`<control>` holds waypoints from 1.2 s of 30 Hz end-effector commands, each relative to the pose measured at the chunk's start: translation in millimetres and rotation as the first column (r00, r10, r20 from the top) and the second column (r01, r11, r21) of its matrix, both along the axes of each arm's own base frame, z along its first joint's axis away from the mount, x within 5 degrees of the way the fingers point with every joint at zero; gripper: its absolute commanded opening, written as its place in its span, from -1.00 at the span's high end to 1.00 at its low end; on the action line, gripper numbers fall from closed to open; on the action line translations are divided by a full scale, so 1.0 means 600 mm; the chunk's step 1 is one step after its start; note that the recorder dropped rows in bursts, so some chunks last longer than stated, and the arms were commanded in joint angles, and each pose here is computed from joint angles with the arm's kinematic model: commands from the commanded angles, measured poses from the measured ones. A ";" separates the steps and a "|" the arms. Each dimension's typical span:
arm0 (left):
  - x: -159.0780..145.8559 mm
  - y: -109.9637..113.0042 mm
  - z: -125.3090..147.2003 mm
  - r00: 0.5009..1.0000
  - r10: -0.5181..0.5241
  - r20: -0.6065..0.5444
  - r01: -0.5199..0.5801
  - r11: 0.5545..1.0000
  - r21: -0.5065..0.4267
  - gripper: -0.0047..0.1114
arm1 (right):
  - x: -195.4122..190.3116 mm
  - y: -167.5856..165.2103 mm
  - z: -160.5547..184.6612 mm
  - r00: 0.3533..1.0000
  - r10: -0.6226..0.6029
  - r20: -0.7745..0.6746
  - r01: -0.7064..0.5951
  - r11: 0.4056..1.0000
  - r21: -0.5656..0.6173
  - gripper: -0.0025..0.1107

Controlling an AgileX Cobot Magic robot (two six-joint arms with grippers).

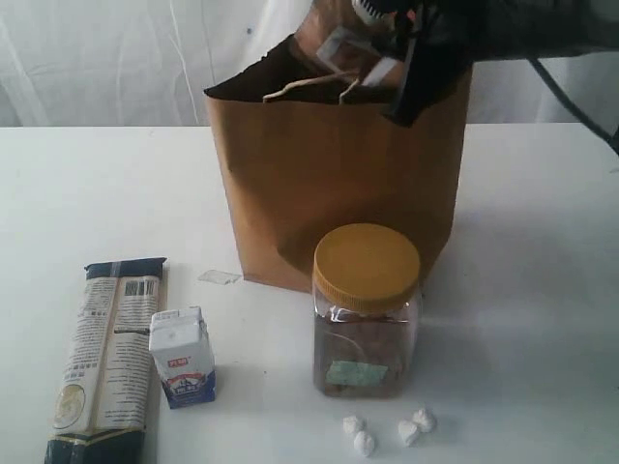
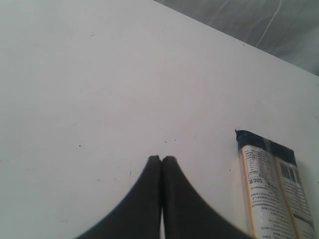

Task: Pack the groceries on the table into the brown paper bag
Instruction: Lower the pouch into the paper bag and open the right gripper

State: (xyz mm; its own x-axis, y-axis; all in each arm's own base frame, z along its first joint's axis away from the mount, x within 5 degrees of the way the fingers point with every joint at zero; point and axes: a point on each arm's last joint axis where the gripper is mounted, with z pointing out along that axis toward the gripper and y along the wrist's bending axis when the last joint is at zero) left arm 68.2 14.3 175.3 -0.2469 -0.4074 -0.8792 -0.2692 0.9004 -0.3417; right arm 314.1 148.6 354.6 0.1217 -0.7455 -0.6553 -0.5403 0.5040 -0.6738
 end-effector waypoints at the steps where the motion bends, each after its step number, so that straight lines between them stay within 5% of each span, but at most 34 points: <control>1: -0.001 0.000 -0.002 1.000 -0.003 0.000 0.003 1.000 0.013 0.92 | 0.034 0.012 -0.029 0.999 -0.029 0.016 0.029 0.999 0.016 0.72; 5: -0.001 0.000 -0.002 1.000 -0.003 0.000 0.003 1.000 0.013 0.92 | 0.044 0.017 -0.053 0.999 -0.027 -0.030 0.027 1.000 0.001 0.59; 17: -0.001 0.000 -0.003 1.000 -0.001 -0.001 0.001 1.000 0.013 0.92 | 0.010 0.002 0.010 0.992 -0.100 -0.077 0.118 0.952 0.281 -0.26; 30: -0.001 0.000 -0.003 1.000 -0.001 -0.001 0.001 1.000 0.013 0.92 | -0.034 -0.009 0.039 0.978 -0.073 -0.196 0.138 0.929 0.343 -0.24; 36: -0.001 0.000 -0.003 1.000 -0.002 -0.001 0.002 1.000 0.015 0.92 | -0.108 -0.036 0.095 0.975 -0.034 -0.218 0.112 0.926 0.360 -0.04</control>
